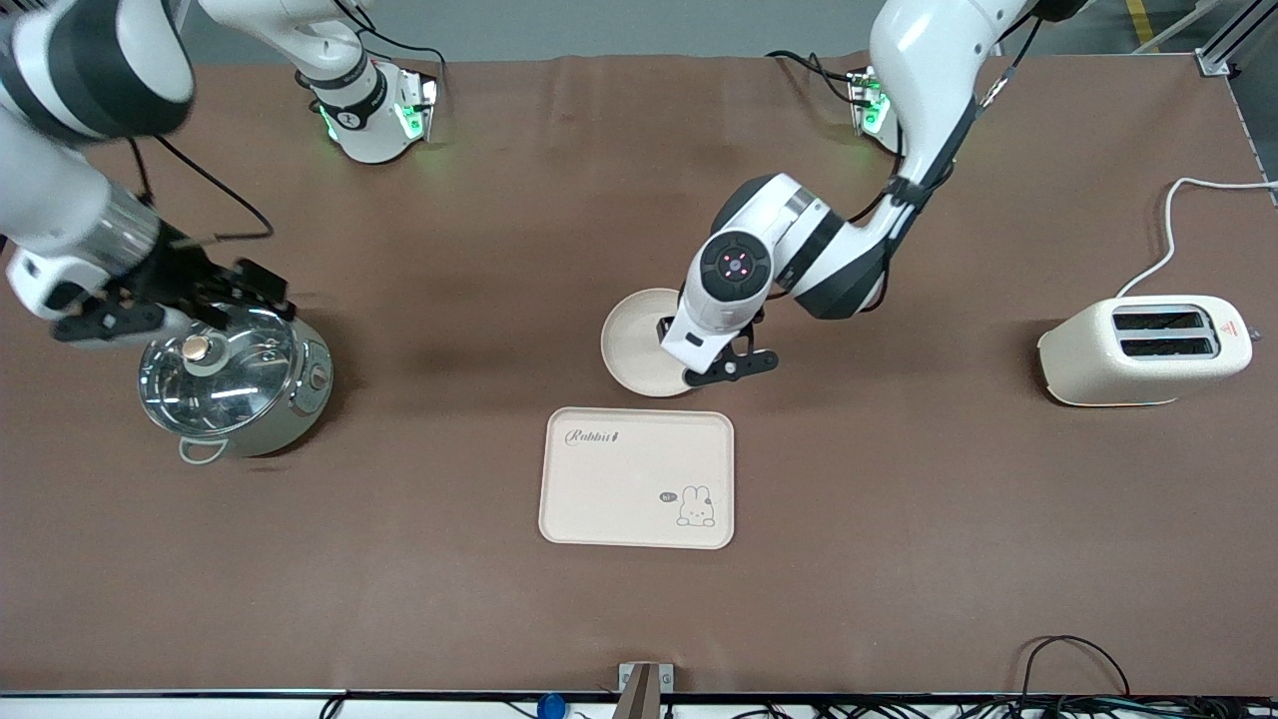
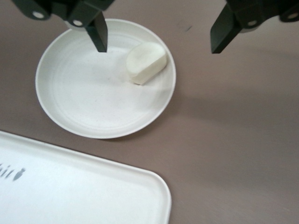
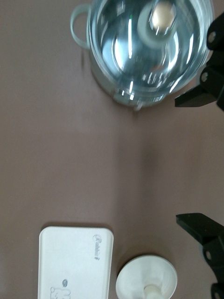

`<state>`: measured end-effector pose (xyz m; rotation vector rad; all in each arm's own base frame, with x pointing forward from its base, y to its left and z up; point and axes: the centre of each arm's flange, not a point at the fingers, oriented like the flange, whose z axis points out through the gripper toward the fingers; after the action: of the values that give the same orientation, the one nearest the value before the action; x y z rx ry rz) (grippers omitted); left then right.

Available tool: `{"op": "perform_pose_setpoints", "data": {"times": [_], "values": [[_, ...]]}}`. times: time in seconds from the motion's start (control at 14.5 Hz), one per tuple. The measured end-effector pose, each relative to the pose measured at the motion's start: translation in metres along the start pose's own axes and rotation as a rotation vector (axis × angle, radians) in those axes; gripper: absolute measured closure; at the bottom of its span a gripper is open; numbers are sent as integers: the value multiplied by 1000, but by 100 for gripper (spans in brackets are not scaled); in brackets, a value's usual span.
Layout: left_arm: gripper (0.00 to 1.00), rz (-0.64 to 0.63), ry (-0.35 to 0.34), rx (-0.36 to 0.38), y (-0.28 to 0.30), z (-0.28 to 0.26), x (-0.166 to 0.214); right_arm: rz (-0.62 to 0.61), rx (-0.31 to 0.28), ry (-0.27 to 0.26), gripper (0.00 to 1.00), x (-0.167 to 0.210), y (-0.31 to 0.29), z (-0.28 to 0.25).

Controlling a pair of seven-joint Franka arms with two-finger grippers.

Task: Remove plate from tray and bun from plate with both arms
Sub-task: 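Grasp the cream bun with the left gripper while the right gripper returns to rest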

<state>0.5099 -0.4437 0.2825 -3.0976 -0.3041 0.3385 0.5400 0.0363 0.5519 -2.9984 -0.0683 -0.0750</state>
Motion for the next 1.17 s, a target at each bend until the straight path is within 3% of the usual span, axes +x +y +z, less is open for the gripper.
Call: {"op": "perform_pose_setpoints", "data": {"times": [0.28, 0.55, 0.62, 1.17], "values": [[15, 34, -24, 9, 21, 50, -13, -7, -107, 13, 0, -33, 2, -73], [22, 67, -13, 41, 25, 67, -17, 15, -177, 9, 0, -44, 2, -107], [27, 80, 3, 58, 24, 70, -16, 19, -180, 9, 0, -44, 3, -107], [29, 101, -9, 102, 23, 100, -16, 56, -163, -2, 0, -39, 20, -101]]}}
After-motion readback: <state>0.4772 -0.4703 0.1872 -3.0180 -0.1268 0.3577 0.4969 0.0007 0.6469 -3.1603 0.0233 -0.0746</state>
